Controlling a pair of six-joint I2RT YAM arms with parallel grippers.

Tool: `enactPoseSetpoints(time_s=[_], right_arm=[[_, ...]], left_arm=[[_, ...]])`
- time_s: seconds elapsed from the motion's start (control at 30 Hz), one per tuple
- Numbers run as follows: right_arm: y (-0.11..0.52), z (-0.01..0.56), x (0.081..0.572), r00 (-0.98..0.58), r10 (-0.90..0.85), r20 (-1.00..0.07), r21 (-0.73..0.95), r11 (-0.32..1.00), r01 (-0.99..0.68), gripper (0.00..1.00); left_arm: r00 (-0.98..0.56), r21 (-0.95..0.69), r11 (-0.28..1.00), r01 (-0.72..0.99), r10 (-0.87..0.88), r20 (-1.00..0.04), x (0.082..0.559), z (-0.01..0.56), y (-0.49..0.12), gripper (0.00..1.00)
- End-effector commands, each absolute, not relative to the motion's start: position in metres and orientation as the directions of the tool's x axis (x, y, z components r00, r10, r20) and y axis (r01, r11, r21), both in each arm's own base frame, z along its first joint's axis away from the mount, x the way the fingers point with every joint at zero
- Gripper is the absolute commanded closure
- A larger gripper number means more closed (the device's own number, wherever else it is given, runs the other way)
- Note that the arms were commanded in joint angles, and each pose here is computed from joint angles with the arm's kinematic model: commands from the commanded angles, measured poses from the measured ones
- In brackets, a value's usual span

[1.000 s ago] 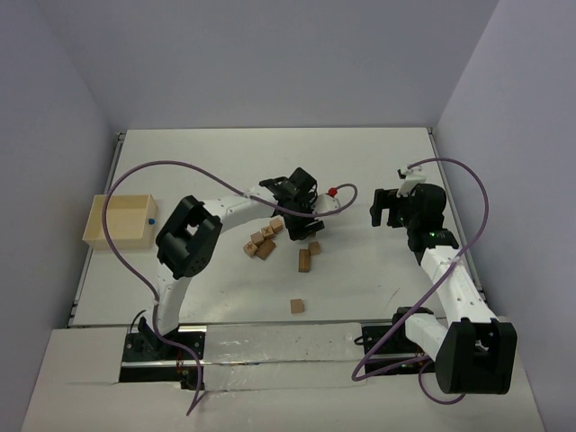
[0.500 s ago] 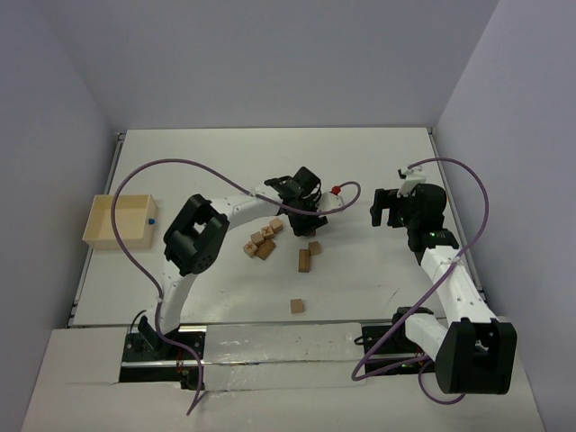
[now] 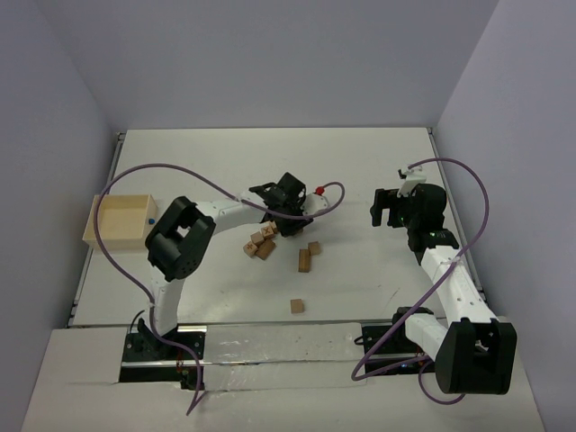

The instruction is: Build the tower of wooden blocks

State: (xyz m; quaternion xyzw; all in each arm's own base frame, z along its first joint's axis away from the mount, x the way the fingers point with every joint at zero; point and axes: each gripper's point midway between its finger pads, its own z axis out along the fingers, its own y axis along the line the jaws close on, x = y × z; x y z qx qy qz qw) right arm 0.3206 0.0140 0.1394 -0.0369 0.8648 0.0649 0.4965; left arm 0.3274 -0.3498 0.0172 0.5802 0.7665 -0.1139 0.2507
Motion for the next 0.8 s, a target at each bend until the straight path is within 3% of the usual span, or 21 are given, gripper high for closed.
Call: enactPoseSetpoints(time_s=[0.0,0.4,0.57,0.77], right_arm=[[0.013,0.165,0.331,-0.448,0.003,-0.894,0.071,0.988,-0.134,0.0],[0.014,0.165,0.33,-0.448,0.004,-0.894,0.073,0.988,-0.138,0.0],[0.015,0.164,0.33,-0.452,0.002,-0.892,0.074,0.987,-0.142,0.0],[0.014,0.163,0.33,-0.452,0.001,-0.892,0.073,0.987,-0.142,0.0]], left_arm=[[-0.387,0.102,0.469,0.877,0.817,-0.427,0.331,-0.001,-0.285,1.0],[-0.455,0.118,0.54,0.833,0.791,-0.41,0.336,0.002,-0.235,1.0],[-0.326,0.105,0.425,0.899,0.81,-0.488,0.325,0.029,-0.268,1.0],[-0.145,0.127,0.229,0.965,0.871,-0.47,0.317,0.034,-0.298,1.0]])
